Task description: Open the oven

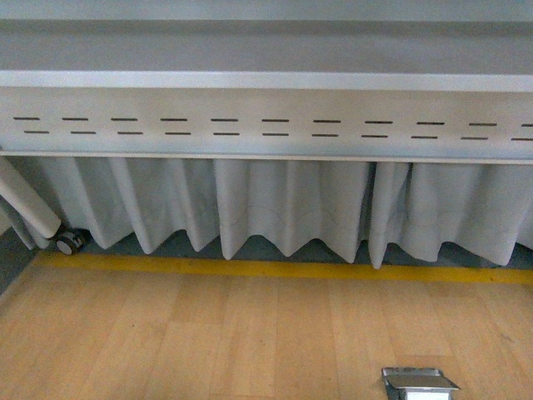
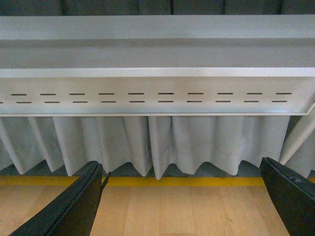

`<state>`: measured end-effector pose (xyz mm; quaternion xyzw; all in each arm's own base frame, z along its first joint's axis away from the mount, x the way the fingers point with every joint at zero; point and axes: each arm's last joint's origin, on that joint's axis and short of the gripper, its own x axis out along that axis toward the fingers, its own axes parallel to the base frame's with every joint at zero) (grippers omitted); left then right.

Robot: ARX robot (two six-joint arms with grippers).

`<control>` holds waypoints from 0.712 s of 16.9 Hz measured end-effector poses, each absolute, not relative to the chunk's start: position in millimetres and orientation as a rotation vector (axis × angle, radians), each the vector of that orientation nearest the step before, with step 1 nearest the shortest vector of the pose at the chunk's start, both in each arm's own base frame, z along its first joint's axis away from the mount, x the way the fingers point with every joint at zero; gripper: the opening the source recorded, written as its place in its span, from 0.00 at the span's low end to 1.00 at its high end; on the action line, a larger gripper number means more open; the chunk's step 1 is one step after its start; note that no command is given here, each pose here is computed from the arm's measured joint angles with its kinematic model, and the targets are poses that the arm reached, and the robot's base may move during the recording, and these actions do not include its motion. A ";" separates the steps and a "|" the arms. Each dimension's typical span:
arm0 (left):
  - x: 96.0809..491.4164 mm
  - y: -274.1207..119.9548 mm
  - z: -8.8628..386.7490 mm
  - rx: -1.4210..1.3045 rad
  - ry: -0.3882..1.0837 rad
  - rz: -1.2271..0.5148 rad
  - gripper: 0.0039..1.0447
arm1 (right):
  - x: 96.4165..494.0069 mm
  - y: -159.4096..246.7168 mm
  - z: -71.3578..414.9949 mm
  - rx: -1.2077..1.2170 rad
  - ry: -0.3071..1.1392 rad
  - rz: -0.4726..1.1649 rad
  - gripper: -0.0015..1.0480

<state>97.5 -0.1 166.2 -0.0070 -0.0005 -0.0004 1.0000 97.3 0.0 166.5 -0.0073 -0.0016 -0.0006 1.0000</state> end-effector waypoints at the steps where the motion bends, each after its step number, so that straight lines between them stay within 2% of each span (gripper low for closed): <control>1: 97.5 -0.1 166.2 -0.014 -0.001 -0.001 0.94 | 97.3 0.0 166.5 -0.015 -0.003 -0.001 0.94; 12: 97.5 -0.1 166.1 -0.014 -0.001 -0.001 0.94 | 97.3 -0.1 166.5 -0.015 -0.003 -0.002 0.94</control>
